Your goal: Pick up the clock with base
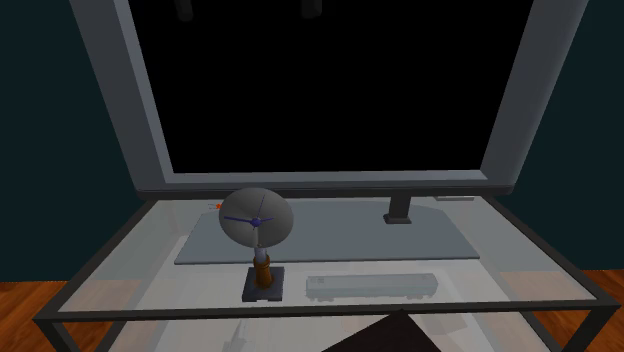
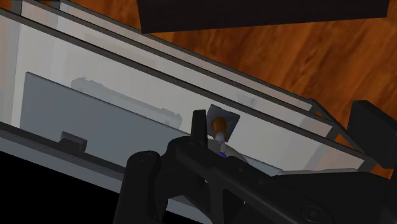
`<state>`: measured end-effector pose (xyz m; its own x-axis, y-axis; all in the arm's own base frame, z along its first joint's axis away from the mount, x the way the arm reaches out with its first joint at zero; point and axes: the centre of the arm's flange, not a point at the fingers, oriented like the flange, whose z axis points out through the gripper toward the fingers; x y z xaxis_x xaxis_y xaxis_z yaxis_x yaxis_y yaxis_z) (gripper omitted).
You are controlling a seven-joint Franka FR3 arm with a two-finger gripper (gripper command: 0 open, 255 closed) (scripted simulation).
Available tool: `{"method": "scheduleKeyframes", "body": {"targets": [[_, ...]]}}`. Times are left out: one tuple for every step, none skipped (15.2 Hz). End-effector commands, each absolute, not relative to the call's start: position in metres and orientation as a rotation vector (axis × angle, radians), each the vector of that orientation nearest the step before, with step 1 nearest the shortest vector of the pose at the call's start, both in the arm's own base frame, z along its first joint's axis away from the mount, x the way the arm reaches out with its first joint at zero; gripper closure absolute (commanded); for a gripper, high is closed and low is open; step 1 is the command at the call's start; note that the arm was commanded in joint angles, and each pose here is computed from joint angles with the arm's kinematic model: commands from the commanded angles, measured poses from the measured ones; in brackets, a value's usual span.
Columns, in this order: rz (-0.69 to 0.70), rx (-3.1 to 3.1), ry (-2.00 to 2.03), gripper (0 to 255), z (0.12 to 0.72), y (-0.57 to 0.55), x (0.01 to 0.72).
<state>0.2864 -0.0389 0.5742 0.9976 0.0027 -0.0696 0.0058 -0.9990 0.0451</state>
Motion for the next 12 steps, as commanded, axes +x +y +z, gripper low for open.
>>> {"method": "scheduleKeyframes", "body": {"targets": [[-0.108,3.094,0.007,0,0.574,-0.039,0.286],[-0.108,3.097,0.046,0,0.565,-0.045,0.294],[-0.108,3.099,0.086,0,0.556,-0.05,0.302],[-0.109,3.1,0.126,0,0.547,-0.055,0.311],[-0.109,3.101,0.166,0,0.538,-0.06,0.319],[-0.109,3.101,0.207,0,0.529,-0.065,0.327],[-0.109,3.101,0.247,0,0.52,-0.07,0.336],[-0.11,3.101,0.287,0,0.511,-0.074,0.345],[-0.11,3.1,0.327,0,0.502,-0.078,0.354],[-0.11,3.098,0.367,0,0.493,-0.082,0.362],[-0.11,3.096,0.408,0,0.484,-0.085,0.371],[-0.11,3.093,0.448,0,0.475,-0.088,0.38]]}}
